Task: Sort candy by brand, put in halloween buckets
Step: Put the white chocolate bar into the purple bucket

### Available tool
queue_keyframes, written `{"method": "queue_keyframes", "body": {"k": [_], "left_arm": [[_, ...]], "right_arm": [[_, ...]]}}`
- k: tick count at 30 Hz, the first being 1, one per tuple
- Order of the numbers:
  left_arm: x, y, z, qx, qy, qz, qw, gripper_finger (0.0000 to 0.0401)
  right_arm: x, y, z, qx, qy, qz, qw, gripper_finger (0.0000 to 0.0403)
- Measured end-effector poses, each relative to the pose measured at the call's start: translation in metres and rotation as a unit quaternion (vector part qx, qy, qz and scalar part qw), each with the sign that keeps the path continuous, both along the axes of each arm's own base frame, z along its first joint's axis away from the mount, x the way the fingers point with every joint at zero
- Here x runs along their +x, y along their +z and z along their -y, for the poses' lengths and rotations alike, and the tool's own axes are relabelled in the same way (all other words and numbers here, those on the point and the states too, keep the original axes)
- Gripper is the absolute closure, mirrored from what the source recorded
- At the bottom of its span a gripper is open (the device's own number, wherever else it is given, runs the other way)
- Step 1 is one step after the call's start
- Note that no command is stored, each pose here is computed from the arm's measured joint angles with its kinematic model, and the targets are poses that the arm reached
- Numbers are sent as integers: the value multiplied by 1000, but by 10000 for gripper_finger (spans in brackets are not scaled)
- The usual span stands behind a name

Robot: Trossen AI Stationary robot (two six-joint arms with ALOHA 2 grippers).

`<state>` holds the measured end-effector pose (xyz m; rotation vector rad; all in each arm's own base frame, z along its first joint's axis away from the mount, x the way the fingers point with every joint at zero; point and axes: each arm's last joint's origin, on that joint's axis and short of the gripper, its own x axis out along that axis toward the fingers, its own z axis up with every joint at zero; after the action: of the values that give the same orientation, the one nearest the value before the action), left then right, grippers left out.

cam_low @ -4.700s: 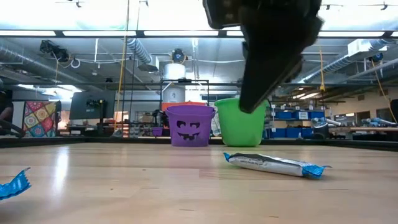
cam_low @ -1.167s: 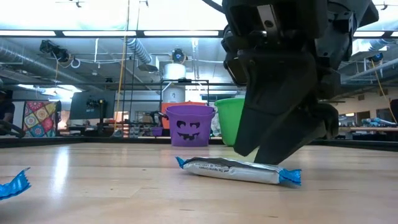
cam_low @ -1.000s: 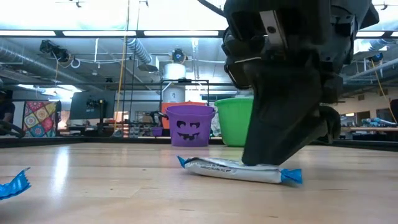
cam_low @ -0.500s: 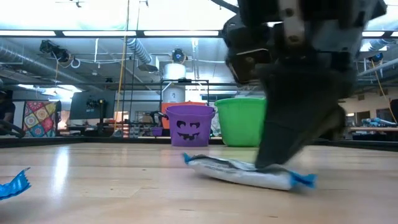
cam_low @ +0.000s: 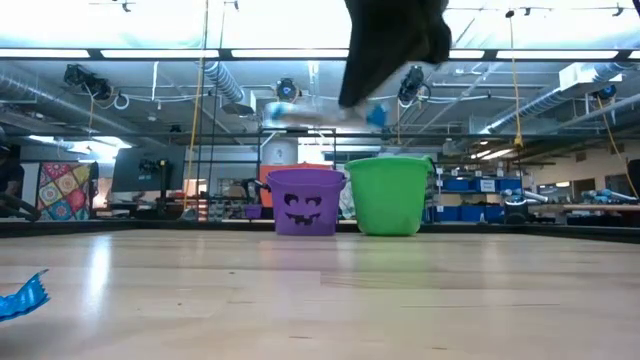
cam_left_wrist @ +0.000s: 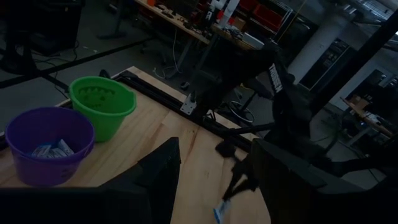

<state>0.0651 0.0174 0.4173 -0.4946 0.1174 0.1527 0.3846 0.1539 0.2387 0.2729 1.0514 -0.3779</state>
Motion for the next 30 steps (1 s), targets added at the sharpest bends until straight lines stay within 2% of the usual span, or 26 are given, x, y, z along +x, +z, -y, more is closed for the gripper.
{"method": "queue_keyframes", "body": {"k": [4,8,13,19,27,30], "left_arm": [[0,0,0,-1,-7,0,1000,199],[0,0,1,-2,-11,0,1000,199],[0,0,1,2,-12,-1,1000,199],[0,0,1,11,-14,-2,1000,199],[0,0,1,25,-15,-4,1000,199],[0,0,-1,41,18,-8,999,199]], "right_arm": [[2,33,7,-50,-8,12,999,401],[5,65,9,-78,-18,60,995,401],[1,100,10,-146,-37,103,983,401],[-14,131,8,-260,-76,139,952,401],[-20,156,10,-356,-119,192,907,401],[-19,157,12,-385,-126,191,894,401]]}}
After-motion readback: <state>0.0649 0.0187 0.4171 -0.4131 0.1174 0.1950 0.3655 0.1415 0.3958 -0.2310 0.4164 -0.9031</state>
